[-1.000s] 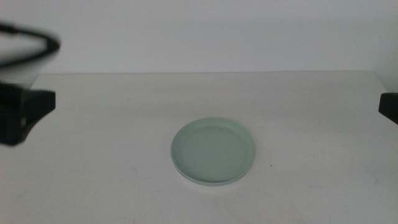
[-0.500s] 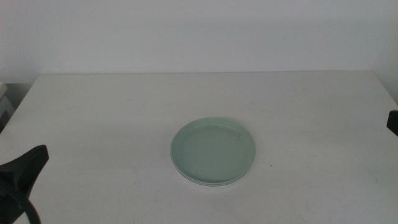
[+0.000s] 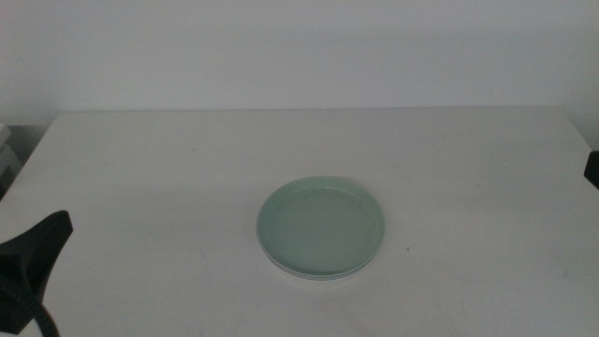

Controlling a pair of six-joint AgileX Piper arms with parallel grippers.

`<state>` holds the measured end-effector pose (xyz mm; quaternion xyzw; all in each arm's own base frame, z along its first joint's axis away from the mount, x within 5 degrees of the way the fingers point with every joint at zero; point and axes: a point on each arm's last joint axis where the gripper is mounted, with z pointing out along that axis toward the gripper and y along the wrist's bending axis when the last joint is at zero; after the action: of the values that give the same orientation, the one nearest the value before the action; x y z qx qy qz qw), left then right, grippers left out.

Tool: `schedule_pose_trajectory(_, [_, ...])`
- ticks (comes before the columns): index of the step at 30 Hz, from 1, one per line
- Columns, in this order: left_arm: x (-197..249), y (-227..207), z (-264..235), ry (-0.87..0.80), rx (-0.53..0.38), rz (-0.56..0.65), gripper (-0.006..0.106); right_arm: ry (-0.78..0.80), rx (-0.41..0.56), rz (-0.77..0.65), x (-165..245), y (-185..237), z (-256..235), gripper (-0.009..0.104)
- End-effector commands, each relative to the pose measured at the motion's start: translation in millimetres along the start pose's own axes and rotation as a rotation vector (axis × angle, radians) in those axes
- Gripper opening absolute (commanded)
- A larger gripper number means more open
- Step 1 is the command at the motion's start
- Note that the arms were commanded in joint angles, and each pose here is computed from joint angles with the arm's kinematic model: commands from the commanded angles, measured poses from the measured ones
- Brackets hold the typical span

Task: Stack the three bowls on top of each other.

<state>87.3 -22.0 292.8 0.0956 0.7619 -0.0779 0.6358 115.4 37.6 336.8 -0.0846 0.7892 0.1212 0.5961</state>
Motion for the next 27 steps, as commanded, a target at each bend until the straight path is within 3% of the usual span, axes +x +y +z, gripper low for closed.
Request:
schedule_pose_trajectory(1, [-16,1,-1,-0.099,-0.007,-0.019,0.105,-0.095,-0.006,-0.016,-11,1,-5,0.048])
schedule_pose_trajectory(4, [-16,1,-2,-0.101,-0.006,-0.019,0.105,-0.116,0.025,-0.006,-4,-4,-12,0.048])
schedule_pose_trajectory(9, [-15,1,-20,-0.204,-0.014,-0.014,0.105,-0.138,0.196,0.03,38,-22,-30,0.048])
schedule_pose_trajectory(14, [25,7,-22,-0.194,-0.113,-0.007,0.105,-0.175,0.303,0.05,79,-29,-43,0.048])
schedule_pose_trajectory(19, [66,12,-23,-0.175,-0.224,-0.028,0.105,-0.187,0.309,0.099,107,-29,-43,0.048])
schedule_pose_trajectory(27, [107,11,-17,-0.104,-0.226,-0.062,0.105,-0.143,0.311,0.109,144,-32,-35,0.048])
